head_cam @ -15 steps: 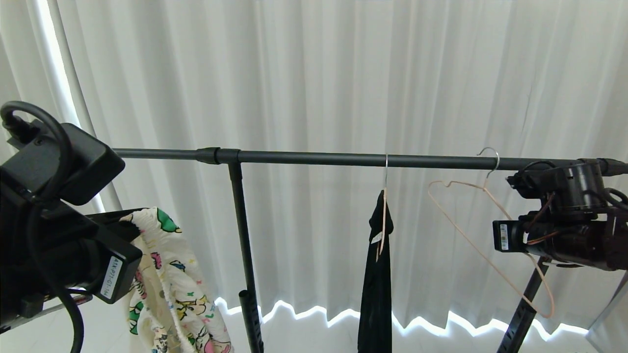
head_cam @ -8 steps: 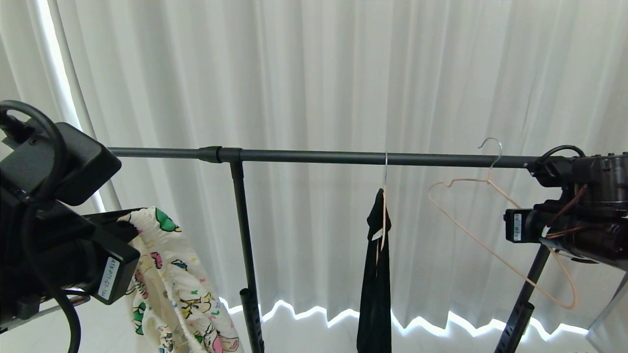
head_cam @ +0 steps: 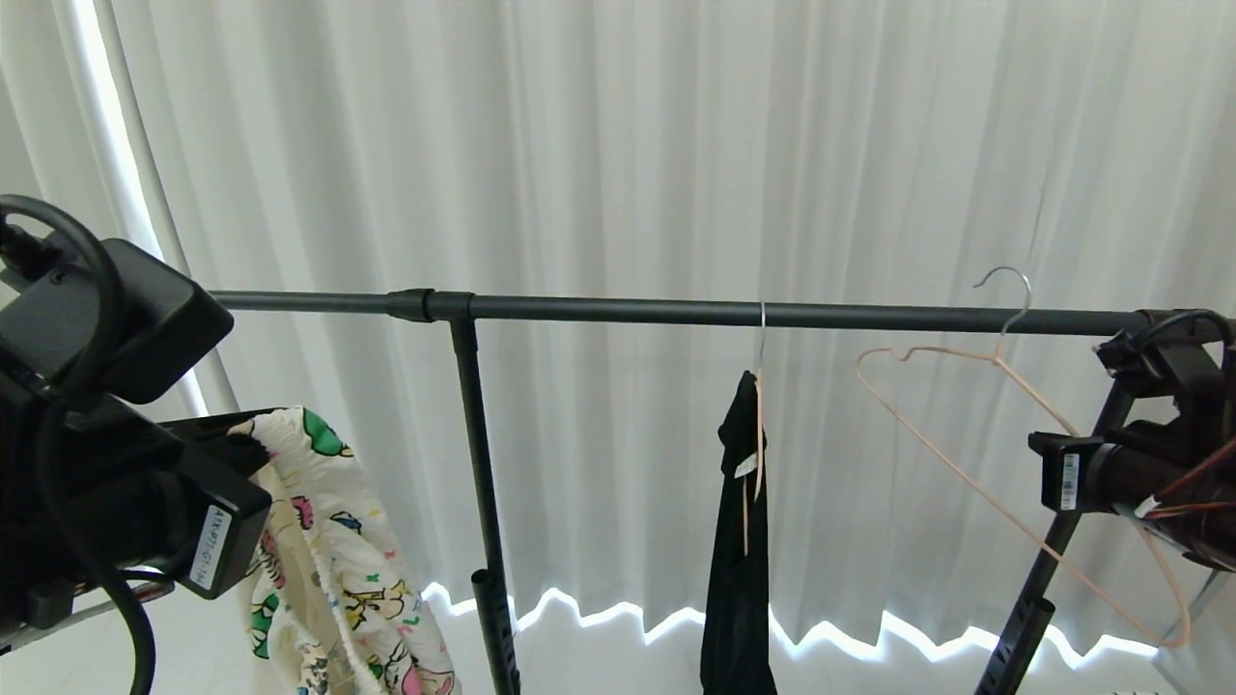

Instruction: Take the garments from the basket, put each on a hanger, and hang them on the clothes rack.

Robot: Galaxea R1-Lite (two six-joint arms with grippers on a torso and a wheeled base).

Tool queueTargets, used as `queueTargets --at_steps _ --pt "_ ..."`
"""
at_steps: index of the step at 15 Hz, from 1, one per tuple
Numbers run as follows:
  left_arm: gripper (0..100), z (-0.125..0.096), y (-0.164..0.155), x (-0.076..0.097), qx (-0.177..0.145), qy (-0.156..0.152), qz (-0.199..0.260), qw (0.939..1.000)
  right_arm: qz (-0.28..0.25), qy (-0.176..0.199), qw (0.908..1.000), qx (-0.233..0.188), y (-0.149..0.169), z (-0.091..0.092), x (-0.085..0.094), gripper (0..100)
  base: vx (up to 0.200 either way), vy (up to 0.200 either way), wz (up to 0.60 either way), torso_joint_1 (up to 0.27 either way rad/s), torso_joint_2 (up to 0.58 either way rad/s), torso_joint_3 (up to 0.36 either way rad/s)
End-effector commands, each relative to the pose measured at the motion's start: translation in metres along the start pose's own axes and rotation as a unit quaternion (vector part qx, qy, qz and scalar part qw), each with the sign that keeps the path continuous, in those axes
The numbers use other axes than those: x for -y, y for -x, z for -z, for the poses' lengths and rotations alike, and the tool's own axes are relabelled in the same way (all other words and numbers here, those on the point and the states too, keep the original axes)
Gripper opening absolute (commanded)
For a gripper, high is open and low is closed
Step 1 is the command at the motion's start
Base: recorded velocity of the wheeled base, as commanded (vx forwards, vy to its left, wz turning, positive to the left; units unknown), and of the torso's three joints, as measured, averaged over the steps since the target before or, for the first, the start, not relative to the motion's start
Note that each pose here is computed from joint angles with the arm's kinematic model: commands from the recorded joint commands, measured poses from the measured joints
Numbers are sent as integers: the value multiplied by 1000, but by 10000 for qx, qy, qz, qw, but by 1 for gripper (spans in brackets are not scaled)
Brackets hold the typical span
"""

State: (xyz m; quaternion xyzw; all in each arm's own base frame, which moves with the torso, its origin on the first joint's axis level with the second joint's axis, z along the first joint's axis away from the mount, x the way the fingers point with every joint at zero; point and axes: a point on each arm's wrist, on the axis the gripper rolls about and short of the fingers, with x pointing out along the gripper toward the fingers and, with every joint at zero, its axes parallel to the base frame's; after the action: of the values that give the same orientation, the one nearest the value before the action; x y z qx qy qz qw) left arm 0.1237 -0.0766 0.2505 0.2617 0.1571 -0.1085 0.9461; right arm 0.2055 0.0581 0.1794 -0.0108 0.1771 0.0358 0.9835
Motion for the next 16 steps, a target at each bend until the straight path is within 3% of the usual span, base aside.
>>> queueTargets --at_steps 1,7,11,13,16 --pt "0 0 0 0 1 3 -4 10000 -119 12 9997 225 25 4 2 0 -200 0 0 17 7 7" --pt "0 0 0 0 -5 -1 -2 10000 -759 170 9961 418 61 20 -9 0 -200 0 0 -4 1 6" --pt "0 -1 -1 2 -3 -36 57 10000 -1475 347 9871 513 77 24 -26 0 -200 0 0 -1 2 2" --pt "0 -2 0 6 43 -73 152 9998 -1950 467 9781 555 85 25 -38 0 0 0 0 0 0 0" --pt "0 -3 -10 13 -68 24 268 9996 -2990 684 9501 563 107 30 -62 0 0 0 0 0 0 0"
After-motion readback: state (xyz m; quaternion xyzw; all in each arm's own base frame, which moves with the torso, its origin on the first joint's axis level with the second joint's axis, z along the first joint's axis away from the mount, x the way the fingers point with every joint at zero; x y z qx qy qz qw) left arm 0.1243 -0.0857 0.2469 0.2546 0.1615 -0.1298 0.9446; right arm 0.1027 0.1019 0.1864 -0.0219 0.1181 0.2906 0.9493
